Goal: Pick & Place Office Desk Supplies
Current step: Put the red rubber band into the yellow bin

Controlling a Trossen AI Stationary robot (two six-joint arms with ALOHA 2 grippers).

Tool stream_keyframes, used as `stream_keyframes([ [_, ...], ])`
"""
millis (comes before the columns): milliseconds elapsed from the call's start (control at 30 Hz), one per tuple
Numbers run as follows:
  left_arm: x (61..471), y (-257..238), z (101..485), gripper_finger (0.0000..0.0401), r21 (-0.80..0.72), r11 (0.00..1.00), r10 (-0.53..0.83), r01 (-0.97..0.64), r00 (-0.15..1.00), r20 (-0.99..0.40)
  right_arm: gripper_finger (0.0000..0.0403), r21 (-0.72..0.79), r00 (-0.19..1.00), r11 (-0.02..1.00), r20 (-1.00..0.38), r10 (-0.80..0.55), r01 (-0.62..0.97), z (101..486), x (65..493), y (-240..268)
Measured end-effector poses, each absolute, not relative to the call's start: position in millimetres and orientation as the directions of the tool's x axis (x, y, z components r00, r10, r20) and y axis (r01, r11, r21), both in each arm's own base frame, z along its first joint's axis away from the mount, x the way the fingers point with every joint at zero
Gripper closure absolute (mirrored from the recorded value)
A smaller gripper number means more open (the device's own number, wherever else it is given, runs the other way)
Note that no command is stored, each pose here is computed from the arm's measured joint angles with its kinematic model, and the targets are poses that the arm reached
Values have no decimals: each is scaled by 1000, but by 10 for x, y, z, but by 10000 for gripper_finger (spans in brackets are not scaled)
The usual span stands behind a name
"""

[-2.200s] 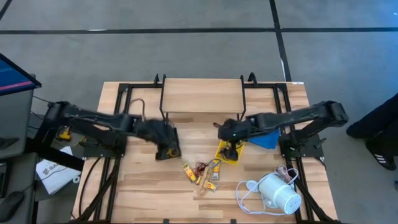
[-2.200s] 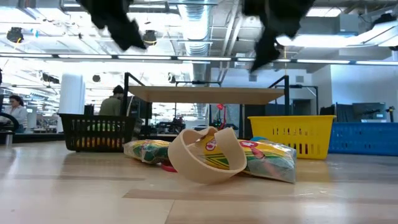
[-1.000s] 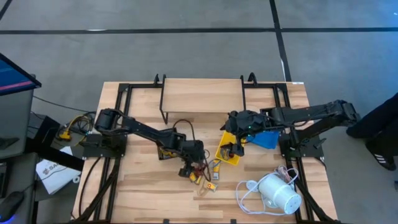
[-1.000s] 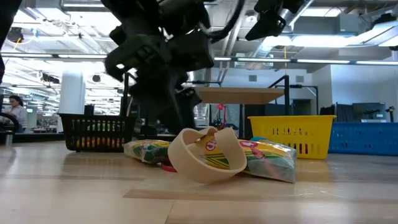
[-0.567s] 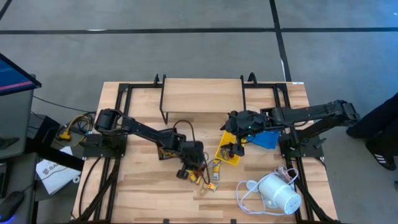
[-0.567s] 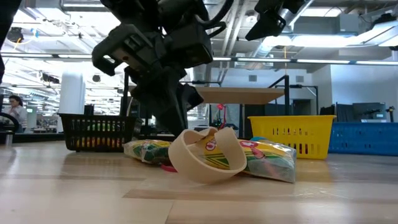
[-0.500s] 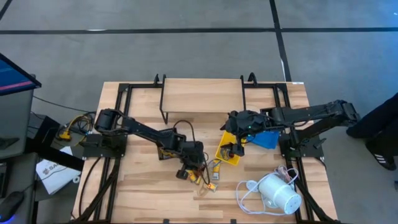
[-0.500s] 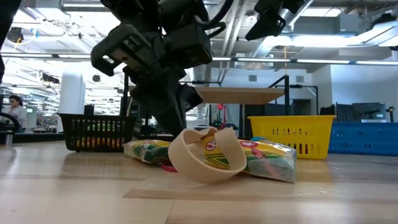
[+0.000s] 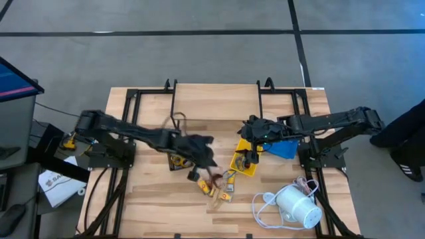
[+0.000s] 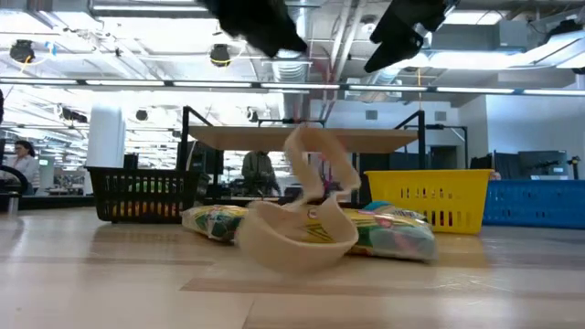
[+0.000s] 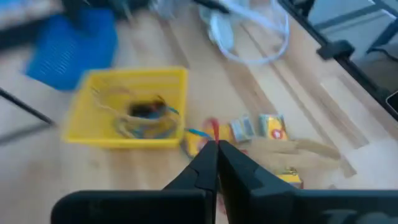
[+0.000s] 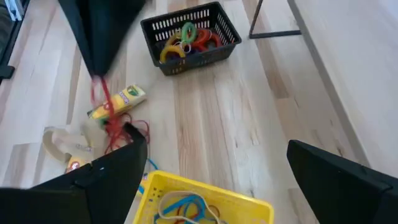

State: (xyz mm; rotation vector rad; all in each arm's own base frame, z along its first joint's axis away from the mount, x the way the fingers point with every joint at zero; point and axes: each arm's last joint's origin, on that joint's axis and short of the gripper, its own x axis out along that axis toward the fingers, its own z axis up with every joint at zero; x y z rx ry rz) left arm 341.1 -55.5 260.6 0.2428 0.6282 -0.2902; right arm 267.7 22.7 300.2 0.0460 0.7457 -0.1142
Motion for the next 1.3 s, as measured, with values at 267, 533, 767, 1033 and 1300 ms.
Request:
stream_keyframes([
  [267,3268,-430,3095,401,238,929,-173,284,900,-400,19,14,815,999,-580,-16,29,3035,2762,263],
  [533,3297,-342,3159,401,298,921,-145,251,931,-336,19,65,844,992,-521,128,-110,3069,2829,308],
  [767,3340,-291,3204,401,307,921,-158,241,949,-271,19,77,850,984,-497,175,-158,3010,2948,348],
  [1033,3351,-300,3241,401,326,915,-165,236,959,-231,112,36,844,979,-502,191,-200,2933,3032,385],
  [1300,3319,-318,3181,310,383,881,-162,276,939,-303,389,13,829,979,-530,178,-202,2881,3044,401],
])
